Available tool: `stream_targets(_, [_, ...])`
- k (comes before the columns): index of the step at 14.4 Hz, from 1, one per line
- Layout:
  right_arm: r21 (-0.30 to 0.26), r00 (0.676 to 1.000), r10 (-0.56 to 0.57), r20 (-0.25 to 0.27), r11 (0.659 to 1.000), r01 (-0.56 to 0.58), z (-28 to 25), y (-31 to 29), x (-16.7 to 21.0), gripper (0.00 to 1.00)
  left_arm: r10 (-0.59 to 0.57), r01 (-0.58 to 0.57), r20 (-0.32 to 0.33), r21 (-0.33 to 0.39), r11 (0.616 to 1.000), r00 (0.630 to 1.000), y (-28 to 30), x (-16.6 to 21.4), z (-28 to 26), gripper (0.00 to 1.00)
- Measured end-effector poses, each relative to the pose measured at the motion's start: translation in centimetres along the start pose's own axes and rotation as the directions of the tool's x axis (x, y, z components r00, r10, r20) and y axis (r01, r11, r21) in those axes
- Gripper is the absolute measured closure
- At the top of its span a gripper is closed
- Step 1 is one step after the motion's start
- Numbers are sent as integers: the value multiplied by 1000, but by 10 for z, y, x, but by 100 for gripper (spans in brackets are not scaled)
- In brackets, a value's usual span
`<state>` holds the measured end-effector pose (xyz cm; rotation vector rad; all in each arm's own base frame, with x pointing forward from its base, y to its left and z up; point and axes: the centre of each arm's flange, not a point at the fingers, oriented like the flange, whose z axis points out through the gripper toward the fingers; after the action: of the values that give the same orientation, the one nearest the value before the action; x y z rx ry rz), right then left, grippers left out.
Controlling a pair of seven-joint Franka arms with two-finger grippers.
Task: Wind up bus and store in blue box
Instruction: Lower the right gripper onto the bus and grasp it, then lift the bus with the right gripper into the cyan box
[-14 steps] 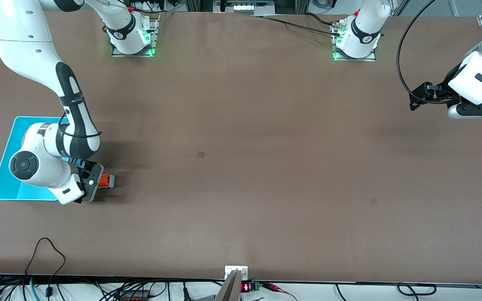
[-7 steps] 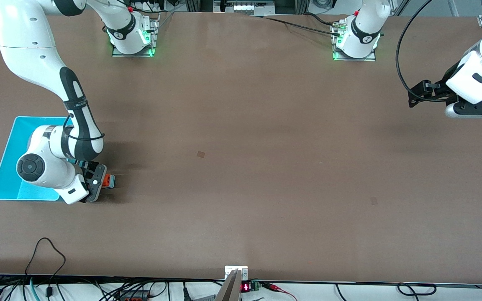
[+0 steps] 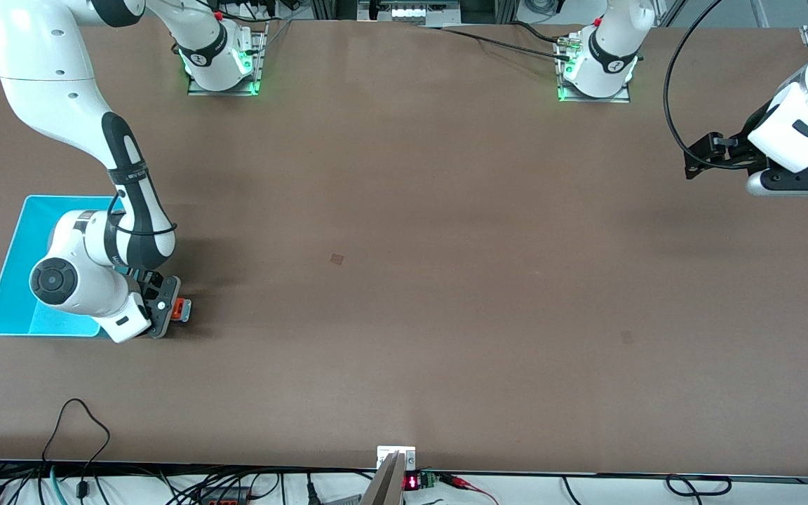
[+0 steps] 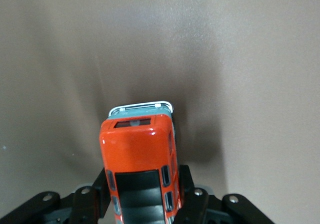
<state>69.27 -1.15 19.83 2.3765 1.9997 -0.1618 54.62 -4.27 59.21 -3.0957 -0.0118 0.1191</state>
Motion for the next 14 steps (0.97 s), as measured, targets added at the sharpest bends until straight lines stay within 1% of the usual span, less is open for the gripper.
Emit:
stream_targets(3, [0,1000,1,-9,1000,-1,-1,-1,4,44,0,0,1,0,1000,1000,0,0,0,0])
stream_targets(5, [4,998,25,-54,1000,-24,-3,-2,16,44,1,-1,1,0,1000,1000,0,0,0,0])
stream_targets(7, [4,992,53,-113,999,-53,-13,-4,40,44,1,-1,1,0,1000,1000,0,0,0,0])
stream_targets(8, [-3,989,74,-130,997,-75,-22,-4,51,44,1,-1,1,0,1000,1000,0,0,0,0])
stream_targets(9, [-8,984,105,-142,994,-107,-36,-5,58,44,1,-1,1,0,1000,1000,0,0,0,0])
stream_targets(11, [-9,972,179,-154,983,-182,-66,-6,59,44,1,-1,1,0,1000,1000,0,0,0,0])
stream_targets(13, [-9,954,253,-161,966,-258,-97,-6,48,44,1,-1,1,0,1000,1000,0,0,0,0])
stream_targets(14, [-6,939,303,-162,952,-308,-112,-7,40,44,1,-1,1,0,1000,1000,0,0,0,0])
